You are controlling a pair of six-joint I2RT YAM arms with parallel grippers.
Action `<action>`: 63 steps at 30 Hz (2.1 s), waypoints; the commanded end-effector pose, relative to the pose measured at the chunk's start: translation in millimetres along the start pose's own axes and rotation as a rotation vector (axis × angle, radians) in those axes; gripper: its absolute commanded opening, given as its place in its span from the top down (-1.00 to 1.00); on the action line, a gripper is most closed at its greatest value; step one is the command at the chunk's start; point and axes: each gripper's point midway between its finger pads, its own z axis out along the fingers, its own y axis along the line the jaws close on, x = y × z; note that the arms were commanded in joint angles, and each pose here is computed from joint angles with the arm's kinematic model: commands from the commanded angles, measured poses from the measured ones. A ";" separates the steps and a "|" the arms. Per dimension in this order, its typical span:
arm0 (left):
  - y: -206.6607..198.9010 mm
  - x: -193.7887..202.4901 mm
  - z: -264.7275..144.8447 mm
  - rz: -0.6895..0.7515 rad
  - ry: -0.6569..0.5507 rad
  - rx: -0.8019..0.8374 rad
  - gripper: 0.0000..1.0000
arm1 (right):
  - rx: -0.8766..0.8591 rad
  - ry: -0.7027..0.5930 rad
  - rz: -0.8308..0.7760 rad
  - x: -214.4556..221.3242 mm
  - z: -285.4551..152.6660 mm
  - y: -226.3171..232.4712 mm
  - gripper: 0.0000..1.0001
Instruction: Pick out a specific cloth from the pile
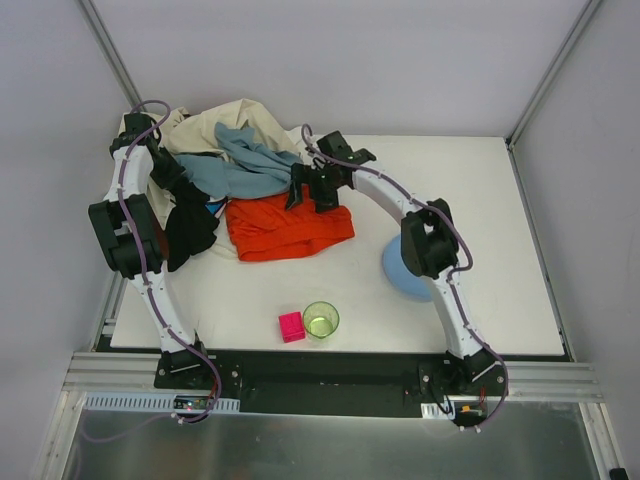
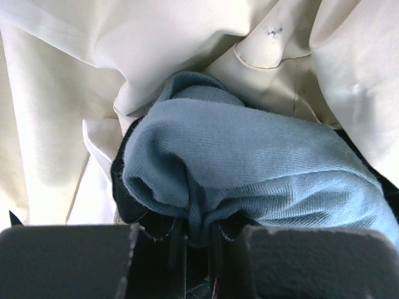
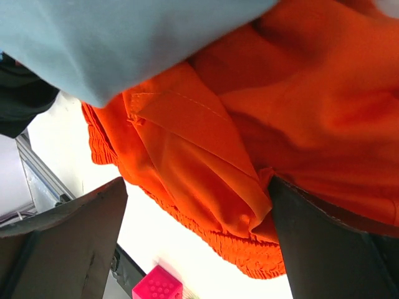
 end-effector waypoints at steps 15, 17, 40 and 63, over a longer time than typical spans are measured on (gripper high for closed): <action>-0.4 -8.1 -9.3 -0.001 -0.022 0.005 0.87 | 0.045 0.024 0.008 33.0 67.3 39.6 -0.54; -1.6 -8.0 -9.5 0.000 -0.023 0.008 0.87 | 0.066 0.033 0.033 36.2 71.9 32.5 -0.17; 1.5 -9.7 -10.5 0.008 -0.033 -0.009 0.87 | -0.035 -0.183 -0.118 -5.6 -66.0 97.6 0.99; 1.3 -10.8 -14.9 0.011 -0.042 -0.007 0.88 | -0.167 -0.649 -0.157 -49.2 -339.7 132.5 0.99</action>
